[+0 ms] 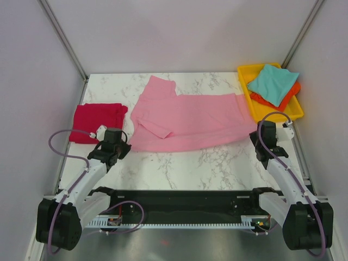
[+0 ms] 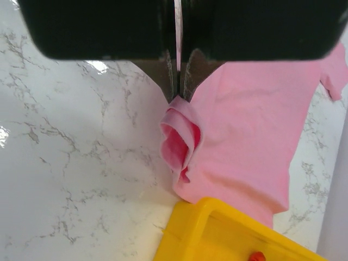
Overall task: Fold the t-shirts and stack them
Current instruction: Fold the tshirt
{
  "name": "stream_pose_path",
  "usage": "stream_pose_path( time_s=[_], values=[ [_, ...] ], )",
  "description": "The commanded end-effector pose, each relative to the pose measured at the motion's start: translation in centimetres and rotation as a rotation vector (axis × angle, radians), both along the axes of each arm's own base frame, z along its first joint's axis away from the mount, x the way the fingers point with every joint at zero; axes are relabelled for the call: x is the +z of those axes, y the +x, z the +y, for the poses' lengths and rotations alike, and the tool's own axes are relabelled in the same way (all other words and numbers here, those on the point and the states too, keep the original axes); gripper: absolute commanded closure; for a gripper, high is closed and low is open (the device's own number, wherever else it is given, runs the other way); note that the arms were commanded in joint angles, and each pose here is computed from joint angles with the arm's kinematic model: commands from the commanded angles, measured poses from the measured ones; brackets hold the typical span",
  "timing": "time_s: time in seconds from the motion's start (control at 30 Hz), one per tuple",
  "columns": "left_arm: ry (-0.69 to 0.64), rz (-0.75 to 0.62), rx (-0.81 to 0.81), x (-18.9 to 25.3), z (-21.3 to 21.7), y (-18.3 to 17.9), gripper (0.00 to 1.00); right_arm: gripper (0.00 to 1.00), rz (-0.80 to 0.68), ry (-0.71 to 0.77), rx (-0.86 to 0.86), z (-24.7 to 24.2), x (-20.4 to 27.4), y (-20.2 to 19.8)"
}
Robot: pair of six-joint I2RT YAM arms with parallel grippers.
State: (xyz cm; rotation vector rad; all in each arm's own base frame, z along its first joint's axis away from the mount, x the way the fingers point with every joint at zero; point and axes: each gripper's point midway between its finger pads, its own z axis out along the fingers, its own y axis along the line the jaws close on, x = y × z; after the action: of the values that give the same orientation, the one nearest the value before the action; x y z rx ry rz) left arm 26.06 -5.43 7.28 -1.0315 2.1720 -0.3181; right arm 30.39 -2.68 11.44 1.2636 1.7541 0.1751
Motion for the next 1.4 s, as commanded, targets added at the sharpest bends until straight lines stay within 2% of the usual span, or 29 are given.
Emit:
stream_pose_path(
  time_s=[0.0,0.1,0.13,0.23,0.27,0.33,0.4,0.5,0.63,0.73,0.9,1.03,1.07,1.1,1.13,1.2,1.23,1.37],
  values=[
    [0.004,-0.023,0.011,0.5,0.3,0.4,0.98,1.0,0.031,0.033,-0.022,0.1,-1.2,-0.6],
    [0.023,-0.061,0.019,2.7,0.4,2.2,0.98,1.0,0.036,0.022,-0.039,-0.2,-0.6,0.5],
    [0.03,-0.062,0.018,3.5,0.5,2.8,0.98,1.0,0.008,0.017,-0.044,-0.3,1.3,1.6],
    [0.028,-0.132,0.003,10.8,-0.1,6.5,0.98,1.0,-0.016,0.003,-0.061,-0.8,4.8,3.9],
    [0.034,-0.128,-0.006,11.5,-0.3,7.1,0.98,1.0,-0.019,0.006,-0.07,-1.1,5.5,4.3],
    [0.021,-0.171,-0.017,14.1,-0.7,7.8,0.98,1.0,-0.029,0.018,-0.075,-1.2,7.0,5.1],
    [0.022,-0.18,-0.022,14.5,-0.6,7.3,0.98,1.0,-0.023,0.032,-0.075,-1.2,6.7,5.0],
    [0.046,-0.156,-0.001,12.5,0.3,5.5,0.98,1.0,0.009,0.039,-0.076,-1.1,4.8,3.5],
    [0.047,-0.081,0.008,6.8,0.9,2.1,0.98,1.0,0.044,0.04,-0.077,-1.0,1.6,1.4],
    [0.043,-0.069,0.01,4.6,1.2,0.6,0.98,1.0,0.072,0.047,-0.075,-0.9,-0.8,-0.5],
    [0.067,-0.045,0.019,2.1,2.1,-1.9,0.98,0.92,0.073,0.048,-0.084,-1.0,-3.0,-3.7],
    [0.045,-0.103,0.043,1.8,2.5,-3.4,0.96,0.86,0.033,0.052,-0.082,-1.0,-3.2,-5.7],
    [0.042,-0.099,0.053,1.5,2.6,-3.8,0.95,0.78,0.009,0.056,-0.075,-0.8,-3.2,-6.1],
    [0.038,-0.093,0.059,1.1,2.7,-4.2,0.86,0.54,0.01,0.057,-0.074,-0.8,-3.4,-6.5],
    [0.033,-0.091,0.055,1.0,2.6,-4.4,0.71,0.43,0.005,0.055,-0.064,-0.7,-3.3,-6.7],
    [0.023,-0.105,0.041,1.4,2.4,-4.6,0.24,0.29,-0.005,0.049,-0.056,-0.7,-2.8,-7.3],
    [0.025,-0.103,0.039,1.4,2.4,-4.7,0.13,0.27,-0.011,0.04,-0.055,-0.8,-2.5,-7.5],
    [0.036,-0.135,0.034,2.9,2.5,-4.2,0.1,0.24,-0.09,-0.019,-0.031,-1.2,1.9,-6.9]
  ],
)
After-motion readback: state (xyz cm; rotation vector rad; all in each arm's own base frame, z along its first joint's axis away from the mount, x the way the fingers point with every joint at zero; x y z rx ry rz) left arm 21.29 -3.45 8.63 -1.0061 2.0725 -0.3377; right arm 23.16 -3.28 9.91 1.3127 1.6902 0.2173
